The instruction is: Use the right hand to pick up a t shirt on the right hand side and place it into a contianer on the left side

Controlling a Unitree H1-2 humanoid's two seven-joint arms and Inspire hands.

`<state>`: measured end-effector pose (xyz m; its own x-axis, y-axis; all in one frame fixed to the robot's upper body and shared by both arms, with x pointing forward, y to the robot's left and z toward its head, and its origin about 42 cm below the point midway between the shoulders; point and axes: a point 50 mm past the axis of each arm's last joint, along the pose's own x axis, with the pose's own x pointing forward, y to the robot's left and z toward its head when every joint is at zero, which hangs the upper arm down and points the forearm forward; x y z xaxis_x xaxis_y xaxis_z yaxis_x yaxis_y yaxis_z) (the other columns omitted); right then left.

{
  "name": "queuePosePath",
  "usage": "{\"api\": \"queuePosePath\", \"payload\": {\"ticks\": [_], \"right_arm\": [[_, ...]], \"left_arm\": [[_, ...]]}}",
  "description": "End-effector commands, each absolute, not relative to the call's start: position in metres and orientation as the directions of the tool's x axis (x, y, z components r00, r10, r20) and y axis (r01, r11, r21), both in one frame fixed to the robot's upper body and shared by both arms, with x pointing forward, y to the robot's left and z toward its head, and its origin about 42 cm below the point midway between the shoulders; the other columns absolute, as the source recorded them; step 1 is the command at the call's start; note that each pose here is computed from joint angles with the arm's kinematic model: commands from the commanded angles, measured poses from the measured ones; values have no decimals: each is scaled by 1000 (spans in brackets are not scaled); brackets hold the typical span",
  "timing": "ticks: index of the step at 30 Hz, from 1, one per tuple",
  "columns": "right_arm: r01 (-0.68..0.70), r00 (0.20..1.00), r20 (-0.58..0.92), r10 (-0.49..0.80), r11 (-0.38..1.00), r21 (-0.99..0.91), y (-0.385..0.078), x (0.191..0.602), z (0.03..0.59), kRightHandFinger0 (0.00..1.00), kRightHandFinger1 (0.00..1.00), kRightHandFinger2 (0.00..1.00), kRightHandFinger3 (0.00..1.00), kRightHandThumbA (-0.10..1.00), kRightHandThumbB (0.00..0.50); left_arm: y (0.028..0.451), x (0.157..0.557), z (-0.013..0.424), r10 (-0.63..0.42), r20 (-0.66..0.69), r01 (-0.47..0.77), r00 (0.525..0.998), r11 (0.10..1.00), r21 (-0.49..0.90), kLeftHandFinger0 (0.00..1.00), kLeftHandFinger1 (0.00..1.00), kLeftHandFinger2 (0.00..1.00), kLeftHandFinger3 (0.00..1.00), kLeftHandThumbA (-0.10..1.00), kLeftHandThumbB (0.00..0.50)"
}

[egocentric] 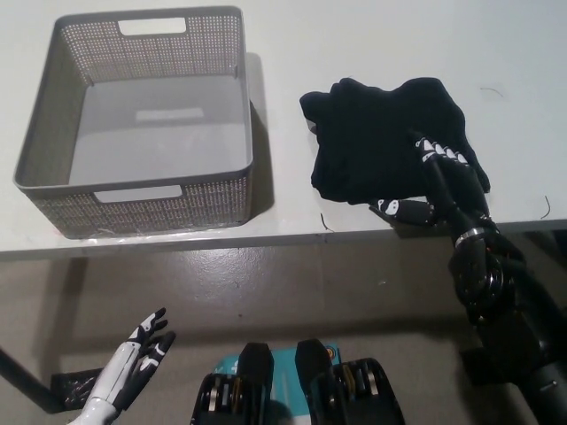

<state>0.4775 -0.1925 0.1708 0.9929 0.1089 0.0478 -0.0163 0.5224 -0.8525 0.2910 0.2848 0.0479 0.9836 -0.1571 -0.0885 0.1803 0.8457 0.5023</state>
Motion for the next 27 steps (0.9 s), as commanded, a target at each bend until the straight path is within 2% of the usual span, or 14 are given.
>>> {"api": "queuePosePath", "payload": {"ticks": [1, 8, 10, 17, 18, 19, 20, 21, 22, 23, 24, 25, 26, 27], "right_arm": [[77, 983, 153, 100, 531, -844, -185, 495, 202, 1000, 1000, 1000, 1000, 1000, 500], [70, 985, 144, 97, 536, -841, -185, 497, 195, 1000, 1000, 1000, 1000, 1000, 500], [73, 985, 145, 93, 534, -842, -186, 497, 195, 1000, 1000, 1000, 1000, 1000, 500], [89, 986, 148, 74, 519, -850, -185, 502, 197, 1000, 1000, 1000, 1000, 1000, 498], [103, 985, 161, 67, 524, -845, -183, 504, 197, 1000, 1000, 1000, 1000, 961, 483], [120, 981, 183, 62, 547, -828, -182, 505, 197, 1000, 1000, 1000, 1000, 845, 448], [138, 977, 207, 54, 580, -803, -181, 505, 197, 1000, 1000, 1000, 1000, 650, 361], [159, 972, 233, 42, 616, -772, -181, 505, 197, 1000, 1000, 1000, 1000, 551, 376], [160, 971, 234, 42, 616, -771, -182, 505, 197, 1000, 1000, 1000, 1000, 549, 374], [238, 949, 315, -7, 671, -702, -179, 504, 197, 1000, 1000, 1000, 1000, 91, 225], [264, 937, 348, -19, 689, -675, -178, 504, 198, 1000, 1000, 1000, 1000, -80, 213], [294, 920, 391, -34, 720, -629, -177, 503, 198, 871, 913, 897, 885, -99, 192], [303, 913, 405, -46, 740, -601, -177, 503, 198, 777, 804, 825, 833, -100, 185], [309, 908, 415, -57, 761, -570, -176, 503, 198, 621, 631, 706, 765, -100, 170]], "left_arm": [[291, 299, 61, -170, -58, 175, 984, 834, 523, 925, 896, 968, 1000, 1000, 409], [291, 300, 63, -168, -50, 169, 984, 834, 525, 869, 869, 944, 1000, 1000, 419], [291, 300, 64, -174, -46, 171, 984, 828, 534, 871, 868, 947, 1000, 1000, 397], [289, 299, 64, -177, -46, 175, 983, 832, 526, 873, 869, 947, 1000, 1000, 410], [290, 299, 64, -178, -50, 177, 983, 830, 528, 875, 876, 949, 1000, 1000, 417], [290, 299, 63, -180, -52, 180, 982, 827, 533, 881, 887, 956, 1000, 1000, 409], [289, 299, 63, -181, -52, 181, 982, 827, 532, 888, 895, 963, 1000, 1000, 403], [289, 298, 62, -183, -52, 183, 982, 829, 528, 890, 897, 966, 1000, 1000, 403], [288, 298, 62, -183, -51, 183, 982, 829, 528, 891, 897, 967, 1000, 1000, 403], [288, 298, 62, -182, -50, 181, 982, 832, 524, 878, 884, 955, 1000, 1000, 402], [288, 298, 62, -183, -51, 182, 982, 832, 525, 875, 880, 956, 1000, 1000, 408], [288, 299, 62, -182, -52, 182, 982, 831, 525, 881, 885, 961, 1000, 1000, 404], [288, 299, 63, -183, -54, 183, 982, 831, 525, 883, 887, 963, 1000, 1000, 403], [287, 299, 63, -183, -47, 180, 982, 832, 524, 881, 879, 959, 1000, 1000, 398]]}}
